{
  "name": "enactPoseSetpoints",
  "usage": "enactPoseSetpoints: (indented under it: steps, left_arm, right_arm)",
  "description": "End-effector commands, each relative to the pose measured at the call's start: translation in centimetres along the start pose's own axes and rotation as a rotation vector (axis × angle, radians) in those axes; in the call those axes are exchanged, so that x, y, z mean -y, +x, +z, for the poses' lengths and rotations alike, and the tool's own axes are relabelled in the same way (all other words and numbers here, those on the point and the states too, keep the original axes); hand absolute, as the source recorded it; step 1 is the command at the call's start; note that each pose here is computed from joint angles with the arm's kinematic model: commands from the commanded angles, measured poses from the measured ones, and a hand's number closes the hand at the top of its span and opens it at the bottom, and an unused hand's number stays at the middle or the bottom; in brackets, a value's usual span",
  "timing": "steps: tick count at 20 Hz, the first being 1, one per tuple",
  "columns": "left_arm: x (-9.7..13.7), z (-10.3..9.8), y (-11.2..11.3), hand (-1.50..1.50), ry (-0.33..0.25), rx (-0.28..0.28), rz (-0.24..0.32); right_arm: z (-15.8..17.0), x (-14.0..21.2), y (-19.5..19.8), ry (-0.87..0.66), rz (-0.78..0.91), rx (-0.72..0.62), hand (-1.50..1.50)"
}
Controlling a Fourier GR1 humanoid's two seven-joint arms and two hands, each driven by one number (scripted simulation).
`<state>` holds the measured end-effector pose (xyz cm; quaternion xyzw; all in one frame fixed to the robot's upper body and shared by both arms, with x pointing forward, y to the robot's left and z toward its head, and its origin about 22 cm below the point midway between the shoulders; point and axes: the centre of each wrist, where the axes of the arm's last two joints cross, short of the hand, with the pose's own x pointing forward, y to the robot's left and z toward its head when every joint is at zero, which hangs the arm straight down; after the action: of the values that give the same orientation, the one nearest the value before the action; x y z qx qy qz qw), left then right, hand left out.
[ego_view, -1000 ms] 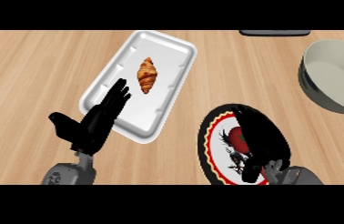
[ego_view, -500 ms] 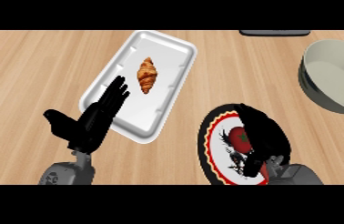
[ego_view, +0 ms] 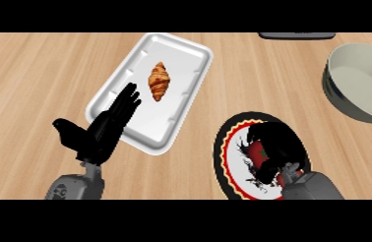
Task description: Pick the tomato from the plate and place it in the bowl
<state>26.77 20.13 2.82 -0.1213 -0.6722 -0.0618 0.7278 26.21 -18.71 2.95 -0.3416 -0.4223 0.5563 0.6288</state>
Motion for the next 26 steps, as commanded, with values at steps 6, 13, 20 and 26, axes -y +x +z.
enactPoseSetpoints:
  steps: [6, 13, 20, 26]
  left_arm:
    - [0.3, 1.1, 0.2, 0.00, 0.001, 0.000, 0.001]
    - [-0.7, 0.4, -0.1, 0.00, 0.007, 0.003, -0.006]
    - [-0.8, 1.4, -1.1, 0.00, 0.023, -0.004, 0.008]
    - [-0.9, 0.7, -0.3, 0.00, 0.033, -0.002, -0.003]
  right_arm:
    - [-0.4, -3.3, 0.3, -0.029, 0.039, 0.055, 1.50]
    - [4.0, -1.7, -7.9, 0.026, 0.143, 0.197, 1.50]
    - [9.5, 1.8, -14.7, -0.107, 0.230, 0.224, 1.50]
    - [13.5, 5.5, -15.2, -0.244, 0.104, 0.269, 1.50]
